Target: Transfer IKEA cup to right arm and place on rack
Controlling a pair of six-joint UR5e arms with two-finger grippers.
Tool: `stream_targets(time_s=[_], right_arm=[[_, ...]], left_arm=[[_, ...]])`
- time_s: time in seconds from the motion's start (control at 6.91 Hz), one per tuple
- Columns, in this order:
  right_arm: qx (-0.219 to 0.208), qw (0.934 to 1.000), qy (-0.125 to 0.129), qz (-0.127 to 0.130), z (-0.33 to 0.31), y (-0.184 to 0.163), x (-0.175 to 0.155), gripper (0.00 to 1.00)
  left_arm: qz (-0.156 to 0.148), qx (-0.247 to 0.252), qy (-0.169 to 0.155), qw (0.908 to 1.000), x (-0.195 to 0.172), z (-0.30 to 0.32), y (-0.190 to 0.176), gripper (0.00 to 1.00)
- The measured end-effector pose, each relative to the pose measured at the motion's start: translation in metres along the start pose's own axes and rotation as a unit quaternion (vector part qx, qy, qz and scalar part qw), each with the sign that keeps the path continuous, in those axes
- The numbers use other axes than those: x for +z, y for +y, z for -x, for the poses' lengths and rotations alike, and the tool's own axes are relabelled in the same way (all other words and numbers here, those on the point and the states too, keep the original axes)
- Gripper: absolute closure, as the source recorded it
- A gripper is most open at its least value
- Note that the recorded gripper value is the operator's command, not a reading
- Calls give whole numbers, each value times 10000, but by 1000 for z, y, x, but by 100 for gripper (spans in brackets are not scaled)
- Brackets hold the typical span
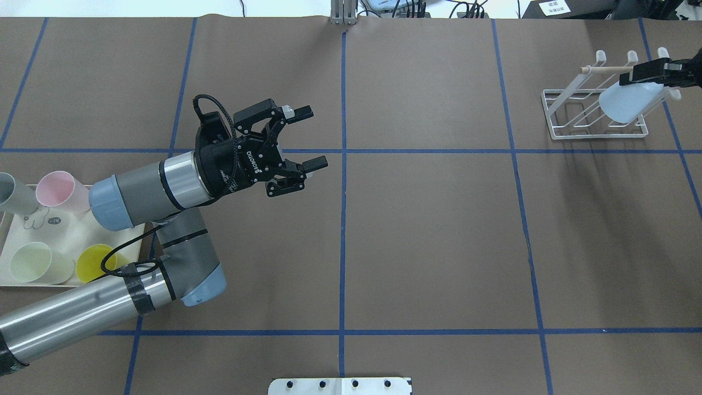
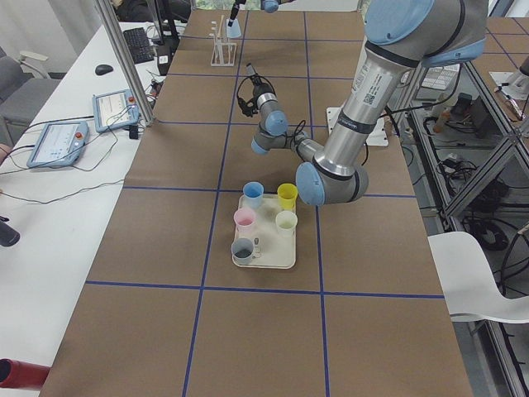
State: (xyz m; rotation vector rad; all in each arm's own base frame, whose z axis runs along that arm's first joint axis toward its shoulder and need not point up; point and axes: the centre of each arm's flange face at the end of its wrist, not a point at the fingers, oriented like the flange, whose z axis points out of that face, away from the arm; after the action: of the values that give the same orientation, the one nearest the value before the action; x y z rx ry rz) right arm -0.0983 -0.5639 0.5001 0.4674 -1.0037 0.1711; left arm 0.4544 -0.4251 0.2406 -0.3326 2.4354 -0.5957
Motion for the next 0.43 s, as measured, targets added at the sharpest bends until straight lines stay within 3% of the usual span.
stream_targets(time_s=[0.43], right_arm=[[4, 9998, 207, 10, -7, 7, 20, 100]], left_arm=[[6, -6, -1, 10000, 0, 1, 1, 1]])
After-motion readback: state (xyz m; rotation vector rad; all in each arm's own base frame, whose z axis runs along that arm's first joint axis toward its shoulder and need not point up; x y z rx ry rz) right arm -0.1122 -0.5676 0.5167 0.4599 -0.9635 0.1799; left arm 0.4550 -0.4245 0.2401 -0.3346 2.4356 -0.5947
